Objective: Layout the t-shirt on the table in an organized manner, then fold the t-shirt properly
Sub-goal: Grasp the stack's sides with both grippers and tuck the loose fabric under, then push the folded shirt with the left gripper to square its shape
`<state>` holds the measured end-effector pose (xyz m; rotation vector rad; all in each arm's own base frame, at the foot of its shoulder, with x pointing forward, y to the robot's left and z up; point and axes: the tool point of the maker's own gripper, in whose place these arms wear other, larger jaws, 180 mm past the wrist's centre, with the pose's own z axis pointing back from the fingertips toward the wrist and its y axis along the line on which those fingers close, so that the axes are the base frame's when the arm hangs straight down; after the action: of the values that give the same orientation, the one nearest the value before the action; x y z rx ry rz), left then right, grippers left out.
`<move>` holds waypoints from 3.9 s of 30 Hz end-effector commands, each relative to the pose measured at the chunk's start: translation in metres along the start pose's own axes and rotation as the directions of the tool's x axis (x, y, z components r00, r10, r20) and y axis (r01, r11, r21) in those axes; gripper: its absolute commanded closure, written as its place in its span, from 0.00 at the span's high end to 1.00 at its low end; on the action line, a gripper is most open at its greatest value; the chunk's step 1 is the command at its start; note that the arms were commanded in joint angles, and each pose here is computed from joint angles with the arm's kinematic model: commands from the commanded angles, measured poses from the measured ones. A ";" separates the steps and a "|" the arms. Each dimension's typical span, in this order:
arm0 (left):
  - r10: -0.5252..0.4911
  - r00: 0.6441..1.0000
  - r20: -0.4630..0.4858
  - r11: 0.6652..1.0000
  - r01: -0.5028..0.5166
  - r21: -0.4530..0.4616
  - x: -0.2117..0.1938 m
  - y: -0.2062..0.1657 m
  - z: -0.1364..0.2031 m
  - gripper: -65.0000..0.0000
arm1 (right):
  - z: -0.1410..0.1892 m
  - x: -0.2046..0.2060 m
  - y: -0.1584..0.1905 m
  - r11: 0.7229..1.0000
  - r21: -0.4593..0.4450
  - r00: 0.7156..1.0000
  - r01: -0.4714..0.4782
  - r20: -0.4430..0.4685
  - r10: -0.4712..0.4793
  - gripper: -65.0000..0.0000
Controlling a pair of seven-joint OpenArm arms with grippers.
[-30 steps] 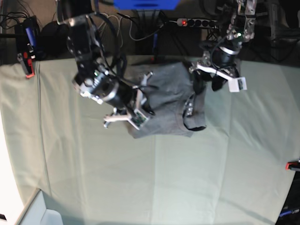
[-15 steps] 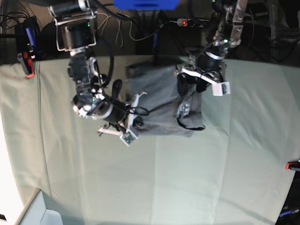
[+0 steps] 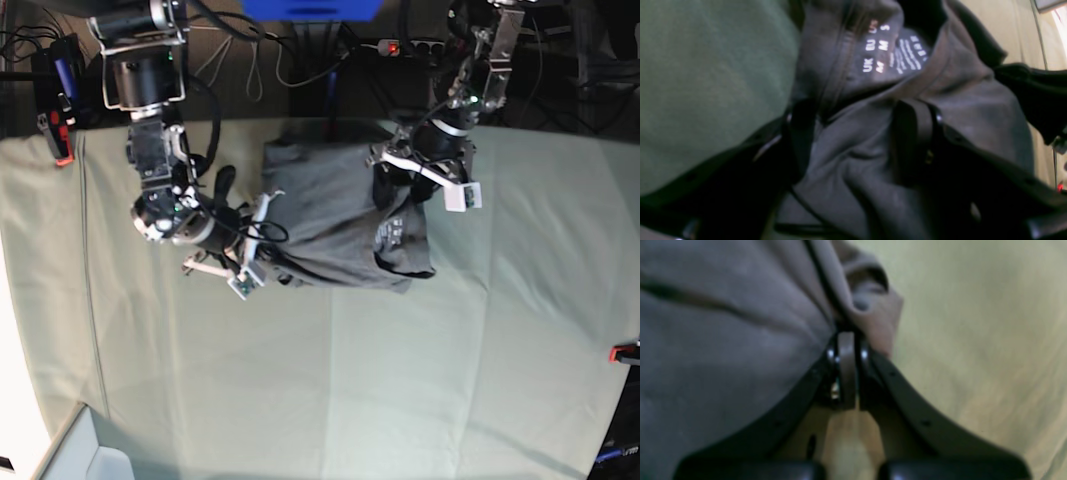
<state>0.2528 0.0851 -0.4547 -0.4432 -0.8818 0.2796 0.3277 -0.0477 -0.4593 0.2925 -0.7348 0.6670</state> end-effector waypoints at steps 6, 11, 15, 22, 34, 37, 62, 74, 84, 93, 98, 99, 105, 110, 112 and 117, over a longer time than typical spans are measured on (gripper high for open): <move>-0.012 0.995 0.101 0.996 0.021 -0.084 0.033 -0.033 0.025 0.58 | 0.020 0.029 -0.012 0.997 -0.045 0.993 -0.061 0.100 0.065 0.00; -0.059 0.984 0.166 0.993 0.075 -0.090 0.064 -0.032 0.034 0.58 | 0.046 0.055 -0.007 0.988 -0.098 0.975 -0.117 0.179 0.133 0.00; -0.023 0.983 0.183 1.000 0.025 -0.009 0.075 -0.001 0.015 0.63 | 0.068 0.055 -0.010 0.983 -0.148 0.969 -0.109 0.204 0.138 0.00; 0.034 0.999 -0.019 0.999 -0.034 0.000 0.045 0.000 -0.027 0.83 | 0.093 0.031 -0.032 0.972 -0.231 0.979 -0.040 0.186 0.085 0.00; 0.061 0.994 -0.095 0.998 -0.061 0.006 0.017 -0.002 -0.036 0.70 | 0.107 0.010 -0.047 0.960 -0.281 0.985 0.010 0.167 0.038 0.00; 0.038 0.989 -0.140 0.999 -0.040 -0.013 0.002 -0.010 -0.042 0.36 | 0.109 0.009 -0.050 0.958 -0.288 0.985 0.013 0.166 0.037 0.00; -0.787 0.617 0.010 0.566 0.728 -0.387 0.064 -0.118 -0.092 0.00 | 0.163 -0.017 -0.114 0.869 -0.480 0.983 0.120 0.177 -0.038 0.00; -0.930 0.325 0.172 0.179 0.808 -0.561 0.054 -0.133 -0.116 0.00 | 0.173 -0.027 -0.124 0.850 -0.510 0.984 0.134 0.167 -0.055 0.00; -0.876 0.372 0.308 0.158 0.824 -0.544 0.076 -0.165 -0.113 0.00 | 0.151 -0.017 -0.117 0.881 -0.455 0.983 0.130 0.175 -0.055 0.00; -0.897 0.357 0.261 0.179 0.833 -0.524 0.092 -0.147 -0.125 0.00 | 0.076 -0.019 -0.126 0.919 -0.309 0.966 0.245 0.156 -0.205 0.00; -0.900 0.367 0.236 0.200 0.828 -0.524 0.094 -0.140 -0.130 0.00 | 0.048 -0.019 -0.107 0.939 -0.232 0.966 0.253 0.121 -0.230 0.00; -0.900 0.367 0.234 0.201 0.827 -0.524 0.093 -0.140 -0.130 0.00 | 0.043 -0.016 -0.100 0.949 -0.213 0.970 0.234 0.110 -0.215 0.00; -0.905 0.362 0.226 0.200 0.828 -0.525 0.092 -0.137 -0.131 0.00 | 0.023 -0.016 -0.061 0.981 -0.124 0.988 0.148 0.054 -0.142 0.00; -0.896 0.363 0.256 0.186 0.831 -0.524 0.098 -0.157 -0.134 0.00 | 0.032 -0.030 -0.037 0.987 -0.113 0.993 0.117 0.040 -0.113 0.00; -0.892 0.370 0.261 0.187 0.825 -0.533 0.095 -0.165 -0.135 0.00 | 0.042 -0.032 -0.035 0.986 -0.128 0.994 0.102 0.045 -0.097 0.00; -0.904 0.306 0.297 0.088 0.814 -0.574 0.070 -0.190 -0.131 0.00 | 0.084 -0.046 -0.065 0.963 -0.251 0.994 0.102 0.059 -0.090 0.00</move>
<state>0.3958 -0.0784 -0.4099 -0.4639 -0.8808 -1.2810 0.2900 -0.1576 -0.4462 0.1045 -0.7843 0.4535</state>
